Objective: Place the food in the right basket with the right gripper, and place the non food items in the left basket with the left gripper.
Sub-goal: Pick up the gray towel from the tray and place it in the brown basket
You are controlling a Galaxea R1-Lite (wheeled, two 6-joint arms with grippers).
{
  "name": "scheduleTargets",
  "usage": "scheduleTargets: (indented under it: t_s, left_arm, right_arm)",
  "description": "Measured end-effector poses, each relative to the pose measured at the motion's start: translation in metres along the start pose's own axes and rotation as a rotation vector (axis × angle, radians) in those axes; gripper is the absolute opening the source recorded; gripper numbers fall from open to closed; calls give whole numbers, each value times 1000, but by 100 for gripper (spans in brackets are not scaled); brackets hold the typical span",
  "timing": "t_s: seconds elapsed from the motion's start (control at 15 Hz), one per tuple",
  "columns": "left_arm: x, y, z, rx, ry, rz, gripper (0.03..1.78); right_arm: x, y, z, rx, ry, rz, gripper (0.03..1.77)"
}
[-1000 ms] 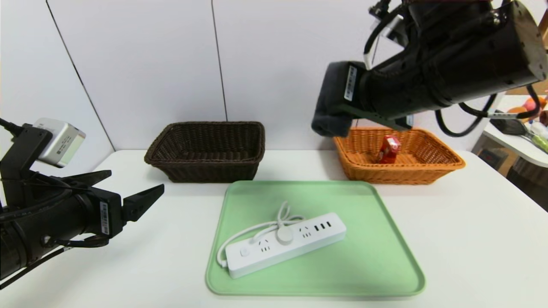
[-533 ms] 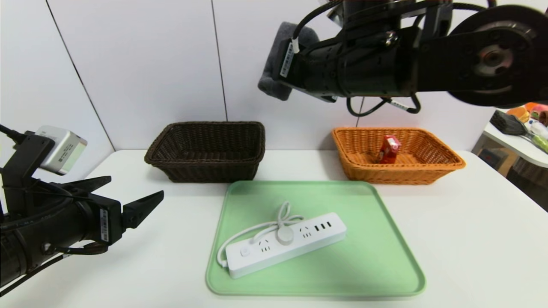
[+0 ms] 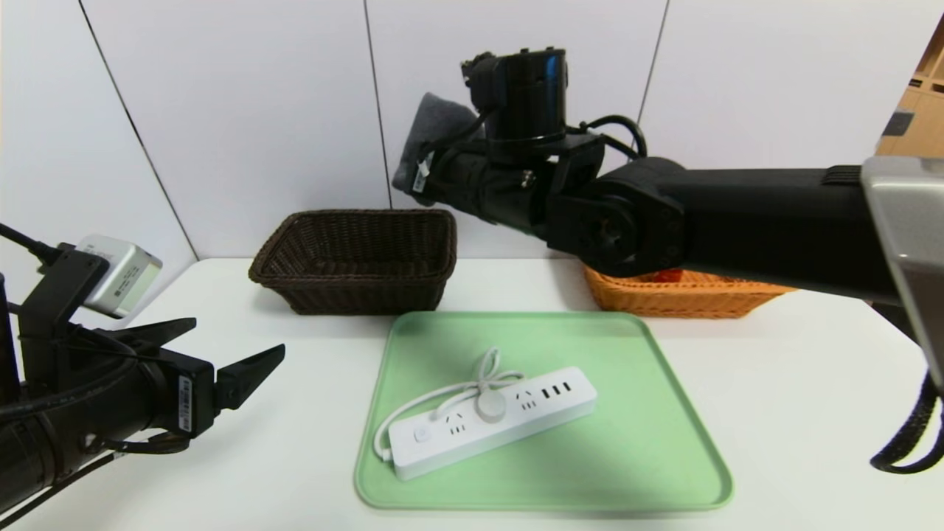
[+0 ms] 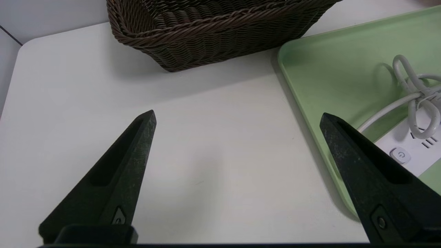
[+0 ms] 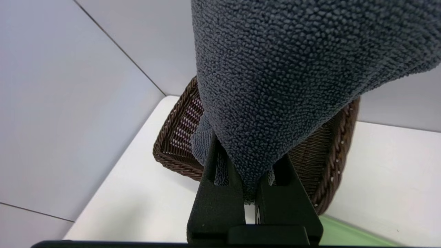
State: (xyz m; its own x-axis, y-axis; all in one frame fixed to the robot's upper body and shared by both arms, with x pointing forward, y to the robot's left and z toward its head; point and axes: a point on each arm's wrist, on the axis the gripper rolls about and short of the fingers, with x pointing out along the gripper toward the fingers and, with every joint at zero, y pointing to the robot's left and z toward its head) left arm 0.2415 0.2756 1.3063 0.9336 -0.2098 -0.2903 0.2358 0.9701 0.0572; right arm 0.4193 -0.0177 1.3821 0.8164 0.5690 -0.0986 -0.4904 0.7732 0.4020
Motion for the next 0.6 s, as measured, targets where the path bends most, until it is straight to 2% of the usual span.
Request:
scheduleTargets:
  t_s: [0.27,0.6]
  left_arm:
    - [1,-1,-5,4,17,-2,169]
    - [2,-1,-7,6,29,-2,169]
  right_arm:
    - [26,-5,-33,-12,31,22,14]
    - [56,-26,-68,-33,47,22,14]
